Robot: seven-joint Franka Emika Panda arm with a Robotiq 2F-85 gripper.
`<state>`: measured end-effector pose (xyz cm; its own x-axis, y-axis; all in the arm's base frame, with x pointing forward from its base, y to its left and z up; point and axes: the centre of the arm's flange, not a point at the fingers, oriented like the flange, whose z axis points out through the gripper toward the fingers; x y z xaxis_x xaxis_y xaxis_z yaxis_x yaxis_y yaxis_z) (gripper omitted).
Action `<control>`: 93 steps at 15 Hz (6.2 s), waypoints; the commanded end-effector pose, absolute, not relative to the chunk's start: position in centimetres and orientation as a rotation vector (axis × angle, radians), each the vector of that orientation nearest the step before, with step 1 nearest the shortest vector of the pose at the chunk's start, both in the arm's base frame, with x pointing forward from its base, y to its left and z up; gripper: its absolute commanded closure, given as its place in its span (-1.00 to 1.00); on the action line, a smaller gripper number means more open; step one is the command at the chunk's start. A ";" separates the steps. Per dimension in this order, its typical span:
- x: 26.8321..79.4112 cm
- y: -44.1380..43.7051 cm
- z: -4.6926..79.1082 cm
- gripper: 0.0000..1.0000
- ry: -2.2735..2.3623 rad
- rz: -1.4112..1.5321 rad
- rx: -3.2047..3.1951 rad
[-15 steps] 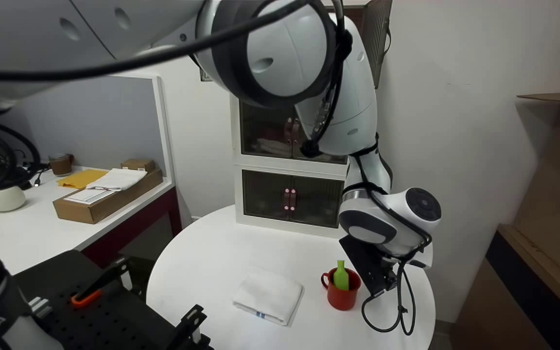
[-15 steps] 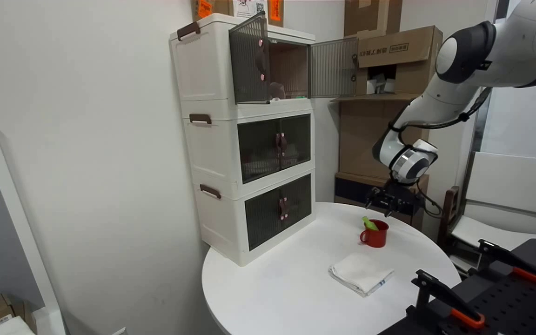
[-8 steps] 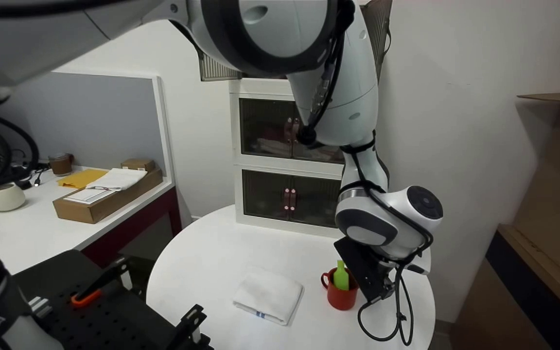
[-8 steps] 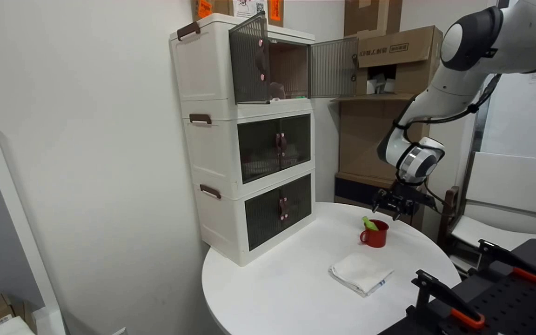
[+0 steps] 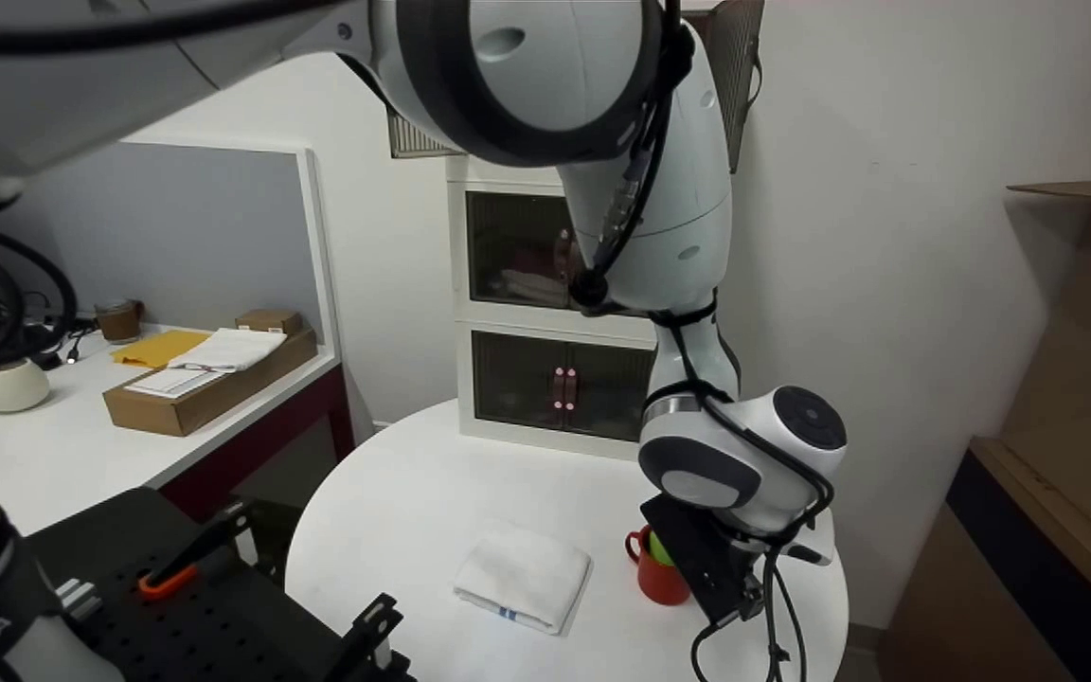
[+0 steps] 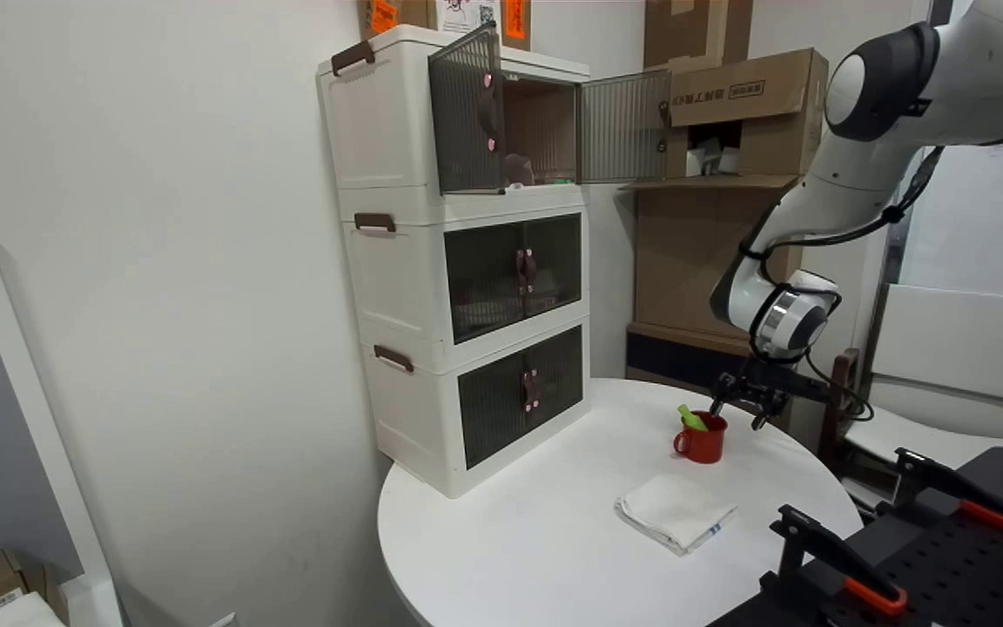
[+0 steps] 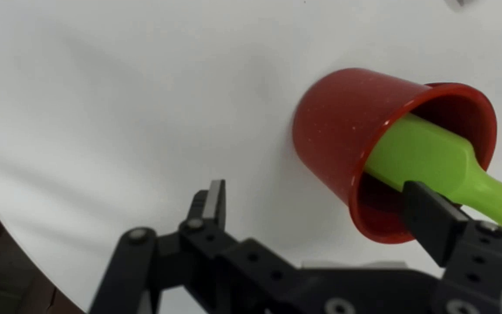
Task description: Pick up the cup from the table and put it in the cabinet
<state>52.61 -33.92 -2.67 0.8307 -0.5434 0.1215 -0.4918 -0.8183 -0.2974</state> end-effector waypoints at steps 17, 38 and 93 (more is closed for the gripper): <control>49.2 -29.5 2.9 0.97 0.502 -0.381 -2.645; 56.4 -10.1 39.9 0.97 -0.207 -0.974 -2.712; 72.1 -7.1 43.8 -1.00 0.399 -1.678 -2.245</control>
